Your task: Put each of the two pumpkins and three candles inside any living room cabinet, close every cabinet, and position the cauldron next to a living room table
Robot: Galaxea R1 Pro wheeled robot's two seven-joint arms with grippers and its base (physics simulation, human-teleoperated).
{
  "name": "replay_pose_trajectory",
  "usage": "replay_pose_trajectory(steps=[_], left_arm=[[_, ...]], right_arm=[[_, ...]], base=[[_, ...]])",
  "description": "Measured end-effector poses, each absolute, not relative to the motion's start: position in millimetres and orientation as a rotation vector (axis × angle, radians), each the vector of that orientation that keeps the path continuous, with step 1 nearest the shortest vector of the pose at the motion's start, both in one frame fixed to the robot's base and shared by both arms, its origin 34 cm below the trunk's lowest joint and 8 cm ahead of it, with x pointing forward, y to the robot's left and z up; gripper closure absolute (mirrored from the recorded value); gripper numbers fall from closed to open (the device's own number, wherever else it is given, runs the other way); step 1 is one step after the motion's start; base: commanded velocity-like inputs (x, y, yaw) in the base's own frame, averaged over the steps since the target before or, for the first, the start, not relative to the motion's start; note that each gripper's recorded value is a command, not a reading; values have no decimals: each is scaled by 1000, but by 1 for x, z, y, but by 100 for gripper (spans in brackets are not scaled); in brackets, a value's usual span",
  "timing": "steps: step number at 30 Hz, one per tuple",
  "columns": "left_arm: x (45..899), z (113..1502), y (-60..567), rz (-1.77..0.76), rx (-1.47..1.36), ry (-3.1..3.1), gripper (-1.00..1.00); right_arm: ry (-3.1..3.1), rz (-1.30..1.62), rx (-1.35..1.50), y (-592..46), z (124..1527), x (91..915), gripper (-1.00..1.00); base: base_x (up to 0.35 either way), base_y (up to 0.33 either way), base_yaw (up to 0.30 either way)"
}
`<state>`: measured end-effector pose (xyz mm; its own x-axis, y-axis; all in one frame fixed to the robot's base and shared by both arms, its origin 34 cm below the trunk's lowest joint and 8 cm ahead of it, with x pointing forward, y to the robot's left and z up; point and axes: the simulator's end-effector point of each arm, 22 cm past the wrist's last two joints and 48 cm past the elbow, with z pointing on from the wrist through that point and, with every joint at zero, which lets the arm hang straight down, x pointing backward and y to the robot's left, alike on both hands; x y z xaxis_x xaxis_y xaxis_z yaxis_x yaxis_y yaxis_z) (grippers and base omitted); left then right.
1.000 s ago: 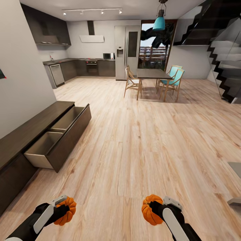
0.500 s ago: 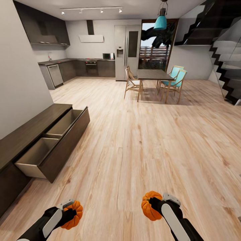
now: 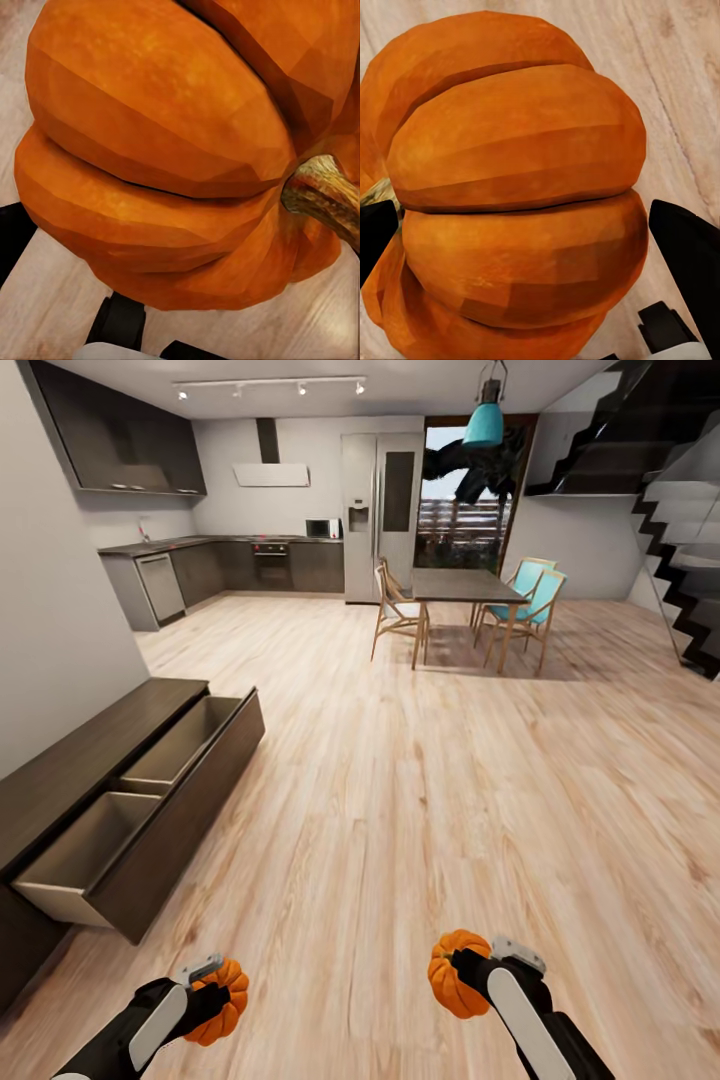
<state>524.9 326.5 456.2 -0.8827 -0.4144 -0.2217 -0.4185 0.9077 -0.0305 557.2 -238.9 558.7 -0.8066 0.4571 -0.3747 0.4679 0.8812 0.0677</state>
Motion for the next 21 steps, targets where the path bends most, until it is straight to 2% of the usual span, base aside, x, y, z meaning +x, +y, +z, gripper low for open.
replay_pose_trajectory(steps=[21], left_arm=[[525,456,325,25,-630,2848,100]], right_arm=[[2659,-30,684,-239,563,560,100]], base=[[331,-82,0]])
